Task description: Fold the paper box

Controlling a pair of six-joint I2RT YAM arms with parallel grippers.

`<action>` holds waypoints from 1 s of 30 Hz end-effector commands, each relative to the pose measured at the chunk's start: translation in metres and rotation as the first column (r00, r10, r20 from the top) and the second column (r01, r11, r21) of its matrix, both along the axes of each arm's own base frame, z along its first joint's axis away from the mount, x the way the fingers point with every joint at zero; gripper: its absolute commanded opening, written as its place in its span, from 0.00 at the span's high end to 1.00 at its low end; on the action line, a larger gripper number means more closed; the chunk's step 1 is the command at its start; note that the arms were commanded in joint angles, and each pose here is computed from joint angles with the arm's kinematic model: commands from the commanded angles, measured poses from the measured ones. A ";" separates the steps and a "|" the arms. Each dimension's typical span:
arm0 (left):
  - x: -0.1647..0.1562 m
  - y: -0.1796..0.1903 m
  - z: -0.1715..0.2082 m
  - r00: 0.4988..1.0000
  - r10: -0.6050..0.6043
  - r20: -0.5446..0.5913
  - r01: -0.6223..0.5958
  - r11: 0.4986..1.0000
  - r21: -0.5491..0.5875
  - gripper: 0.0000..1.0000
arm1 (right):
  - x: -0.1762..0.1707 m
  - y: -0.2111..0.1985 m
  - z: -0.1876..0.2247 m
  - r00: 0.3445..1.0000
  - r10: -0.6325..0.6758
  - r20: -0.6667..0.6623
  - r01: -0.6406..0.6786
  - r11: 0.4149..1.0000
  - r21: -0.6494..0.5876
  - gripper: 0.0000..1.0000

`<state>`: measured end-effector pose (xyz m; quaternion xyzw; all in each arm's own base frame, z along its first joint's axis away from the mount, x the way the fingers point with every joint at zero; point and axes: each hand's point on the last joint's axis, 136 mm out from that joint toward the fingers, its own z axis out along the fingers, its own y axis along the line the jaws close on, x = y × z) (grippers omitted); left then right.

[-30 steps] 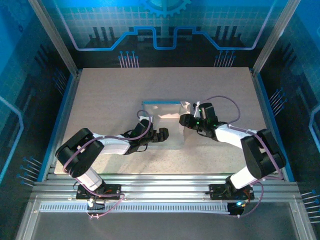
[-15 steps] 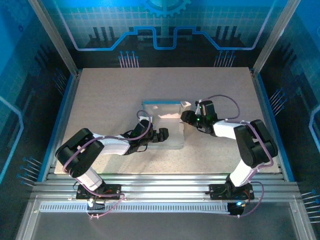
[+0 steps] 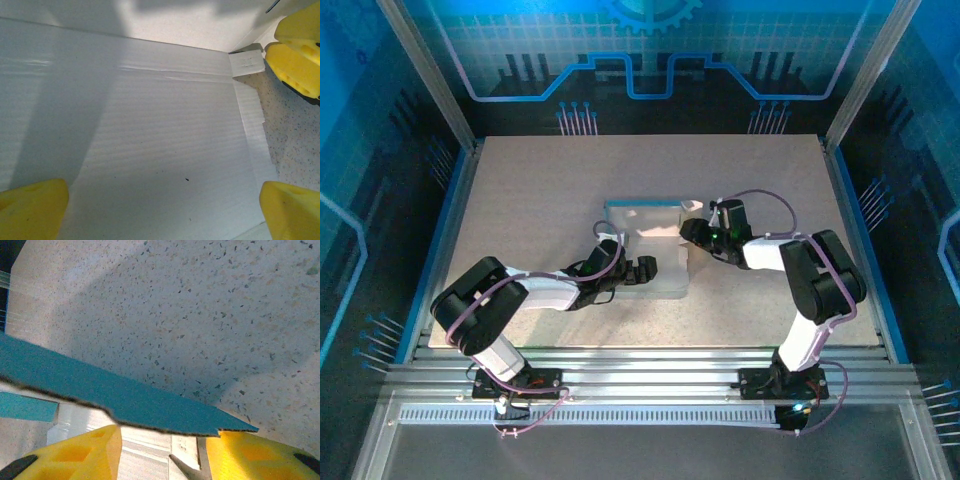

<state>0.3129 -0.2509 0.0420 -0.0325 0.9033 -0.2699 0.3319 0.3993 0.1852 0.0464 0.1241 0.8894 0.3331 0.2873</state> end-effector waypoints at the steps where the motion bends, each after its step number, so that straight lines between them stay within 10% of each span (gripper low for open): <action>1: -0.024 0.013 -0.033 0.993 0.010 -0.119 -0.003 0.998 0.058 0.01 | 0.009 0.000 0.005 1.000 -0.009 0.021 0.009 1.000 0.029 0.51; 30: -0.025 0.010 -0.033 0.993 0.000 -0.118 0.007 0.998 0.061 0.01 | -0.003 0.004 -0.010 1.000 -0.006 -0.008 0.006 1.000 0.026 0.53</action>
